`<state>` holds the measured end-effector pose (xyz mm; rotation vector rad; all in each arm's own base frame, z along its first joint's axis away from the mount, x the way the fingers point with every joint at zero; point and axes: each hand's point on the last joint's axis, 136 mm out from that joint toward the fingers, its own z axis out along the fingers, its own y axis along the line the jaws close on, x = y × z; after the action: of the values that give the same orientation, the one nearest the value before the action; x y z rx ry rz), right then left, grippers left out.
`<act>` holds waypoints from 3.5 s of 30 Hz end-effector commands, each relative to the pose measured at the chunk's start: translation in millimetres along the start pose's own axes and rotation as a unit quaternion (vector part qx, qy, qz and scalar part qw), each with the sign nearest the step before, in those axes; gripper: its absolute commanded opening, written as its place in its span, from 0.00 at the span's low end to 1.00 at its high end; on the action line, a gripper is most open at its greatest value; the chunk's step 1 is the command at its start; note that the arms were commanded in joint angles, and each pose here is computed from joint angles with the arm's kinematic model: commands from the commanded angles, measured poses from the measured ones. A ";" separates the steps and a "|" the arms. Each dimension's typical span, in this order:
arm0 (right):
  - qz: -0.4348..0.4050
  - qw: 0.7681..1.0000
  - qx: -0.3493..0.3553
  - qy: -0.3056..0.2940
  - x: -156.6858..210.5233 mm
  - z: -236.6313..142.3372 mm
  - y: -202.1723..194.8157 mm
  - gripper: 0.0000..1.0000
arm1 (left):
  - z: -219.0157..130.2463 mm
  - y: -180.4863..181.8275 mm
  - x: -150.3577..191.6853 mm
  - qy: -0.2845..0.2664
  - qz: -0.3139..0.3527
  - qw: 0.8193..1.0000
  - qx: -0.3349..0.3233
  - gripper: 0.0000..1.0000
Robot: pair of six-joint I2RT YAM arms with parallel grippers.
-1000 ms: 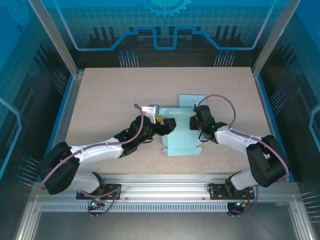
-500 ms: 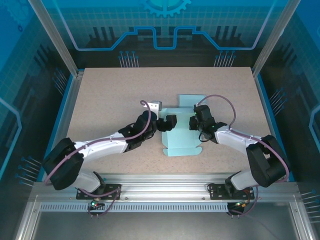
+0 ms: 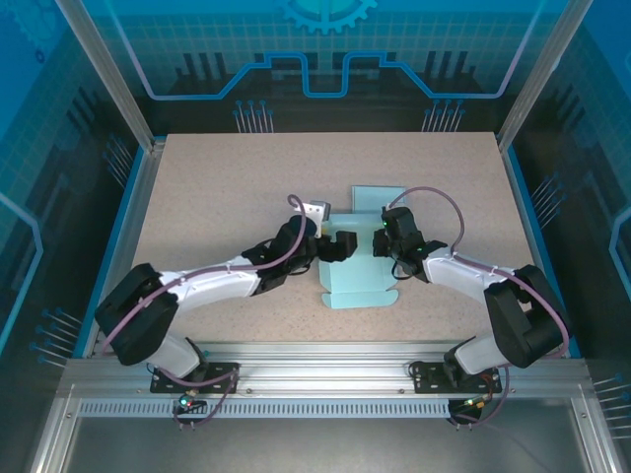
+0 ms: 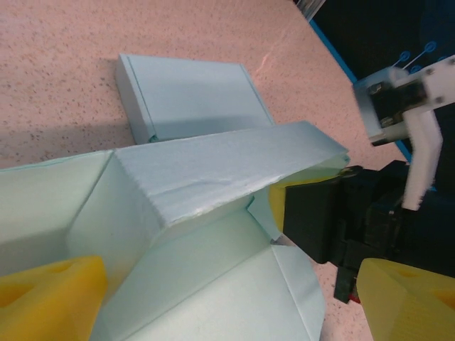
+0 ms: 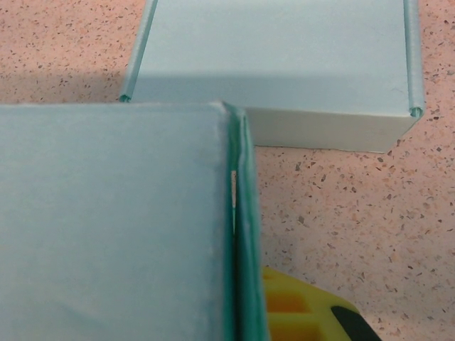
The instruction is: Fold the paper box
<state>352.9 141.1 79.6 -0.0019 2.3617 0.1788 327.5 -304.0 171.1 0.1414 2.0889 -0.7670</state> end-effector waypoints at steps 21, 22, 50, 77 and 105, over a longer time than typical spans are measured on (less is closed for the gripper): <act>0.004 1.000 -0.015 -0.006 -5.2 -0.3 10.4 0.01 | -65.8 164.7 -13.6 -0.035 -0.088 0.967 -0.235 0.61; 0.003 1.000 -0.016 -0.005 -4.7 0.0 10.7 0.01 | -57.9 163.1 -11.2 -0.028 -0.081 0.970 -0.226 0.60; 0.004 1.000 -0.017 0.001 -3.4 3.4 12.1 0.01 | 9.5 77.7 24.8 0.075 -0.096 0.992 -0.017 0.47; 0.005 1.000 -0.023 0.006 -2.3 6.0 15.2 0.01 | 21.4 59.5 8.5 0.044 0.060 0.997 -0.029 0.50; 0.004 0.999 -0.039 0.006 -0.7 3.5 22.5 0.01 | 47.9 93.0 -21.1 -0.088 0.187 0.959 -0.192 0.26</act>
<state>352.3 151.8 73.0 -0.0082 2.3797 0.2325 390.6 -268.1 108.3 0.3478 1.9729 -0.2375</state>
